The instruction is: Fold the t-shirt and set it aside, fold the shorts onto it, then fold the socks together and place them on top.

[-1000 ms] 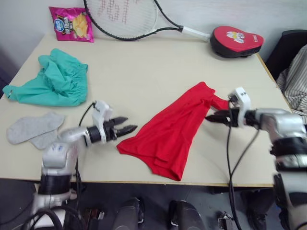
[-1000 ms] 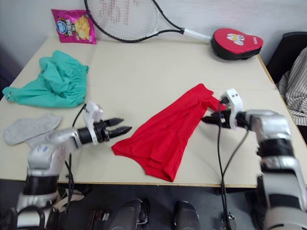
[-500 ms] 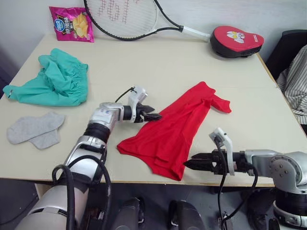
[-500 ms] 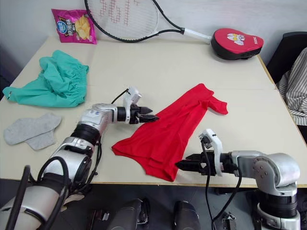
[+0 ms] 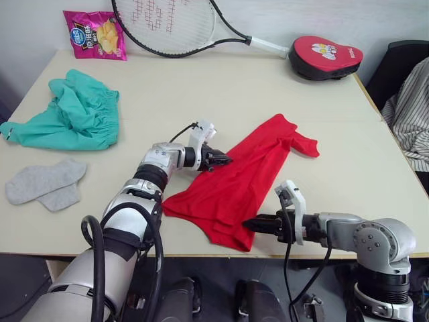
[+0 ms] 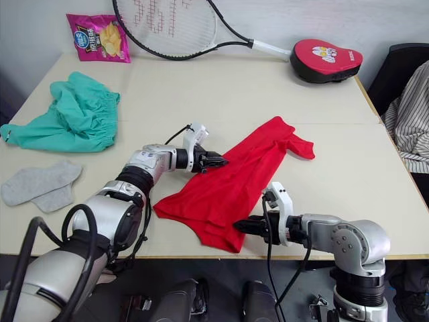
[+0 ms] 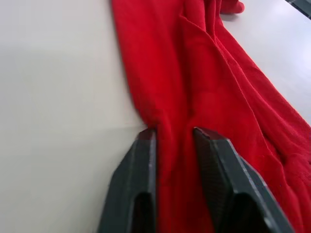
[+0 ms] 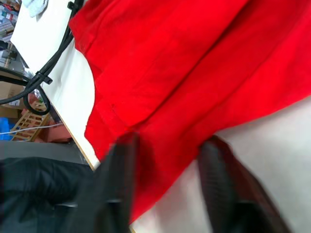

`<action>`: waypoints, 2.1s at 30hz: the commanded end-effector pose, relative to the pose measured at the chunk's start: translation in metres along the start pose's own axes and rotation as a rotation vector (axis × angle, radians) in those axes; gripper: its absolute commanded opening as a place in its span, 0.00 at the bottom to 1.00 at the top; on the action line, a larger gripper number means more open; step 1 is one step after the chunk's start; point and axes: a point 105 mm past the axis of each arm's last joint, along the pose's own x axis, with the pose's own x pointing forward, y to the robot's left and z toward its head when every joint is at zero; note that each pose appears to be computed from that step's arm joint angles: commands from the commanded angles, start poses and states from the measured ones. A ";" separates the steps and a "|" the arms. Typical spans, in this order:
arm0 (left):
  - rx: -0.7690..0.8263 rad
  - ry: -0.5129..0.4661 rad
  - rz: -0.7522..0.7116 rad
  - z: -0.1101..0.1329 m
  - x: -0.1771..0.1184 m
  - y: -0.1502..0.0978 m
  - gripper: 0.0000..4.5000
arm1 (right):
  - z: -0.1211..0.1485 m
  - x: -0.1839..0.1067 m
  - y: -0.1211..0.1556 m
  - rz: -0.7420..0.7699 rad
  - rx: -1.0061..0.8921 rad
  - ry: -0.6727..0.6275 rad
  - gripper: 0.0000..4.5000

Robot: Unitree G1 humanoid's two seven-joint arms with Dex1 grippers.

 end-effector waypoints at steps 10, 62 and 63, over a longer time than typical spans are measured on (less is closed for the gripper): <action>-0.022 -0.164 0.135 0.001 -0.025 0.027 0.00 | 0.017 -0.019 -0.009 -0.011 -0.046 -0.015 0.00; 1.416 0.024 -0.163 -0.094 -0.133 -0.033 0.99 | 0.057 -0.008 -0.077 0.097 -1.882 0.038 1.00; 1.422 0.018 -0.172 -0.096 -0.132 -0.035 0.99 | 0.056 -0.006 -0.075 0.109 -1.899 0.034 1.00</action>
